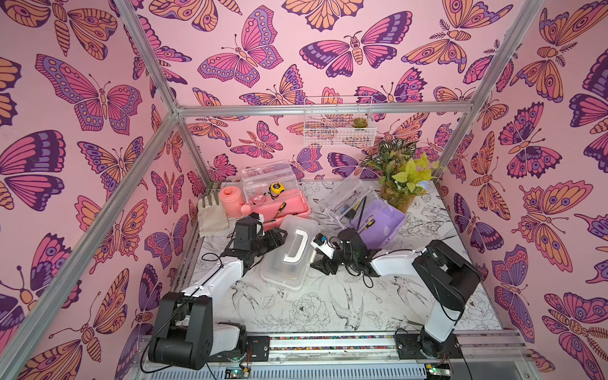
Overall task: Close toolboxes
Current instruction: Fasten the toolbox latch on the toolbox.
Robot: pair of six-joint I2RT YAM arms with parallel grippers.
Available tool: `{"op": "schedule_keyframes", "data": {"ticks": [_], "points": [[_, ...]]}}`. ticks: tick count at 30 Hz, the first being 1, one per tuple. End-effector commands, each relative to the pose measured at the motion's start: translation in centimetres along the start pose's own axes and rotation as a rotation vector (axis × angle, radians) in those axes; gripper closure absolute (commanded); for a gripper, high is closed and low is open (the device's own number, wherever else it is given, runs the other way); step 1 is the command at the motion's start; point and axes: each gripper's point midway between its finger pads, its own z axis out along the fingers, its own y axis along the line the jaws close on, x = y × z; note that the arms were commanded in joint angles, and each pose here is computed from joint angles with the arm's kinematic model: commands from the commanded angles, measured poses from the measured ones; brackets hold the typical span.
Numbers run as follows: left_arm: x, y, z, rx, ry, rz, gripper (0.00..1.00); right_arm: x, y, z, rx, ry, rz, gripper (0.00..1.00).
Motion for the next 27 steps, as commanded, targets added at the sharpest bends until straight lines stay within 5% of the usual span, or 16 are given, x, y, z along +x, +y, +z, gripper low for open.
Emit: {"op": "schedule_keyframes", "data": {"ticks": [1, 8, 27], "points": [[1.0, 1.0, 0.3, -0.014, 0.028, 0.001, 0.22, -2.0, -0.3, 0.3, 0.014, -0.049, -0.034, 0.37], [0.9, 1.0, 0.2, -0.013, 0.024, 0.004, 0.22, -1.8, -0.2, 0.2, 0.014, -0.04, -0.041, 0.53], [0.9, 1.2, 0.4, -0.016, 0.03, 0.028, 0.23, -0.4, 0.5, -1.8, 0.017, 0.064, -0.071, 0.56]]}}
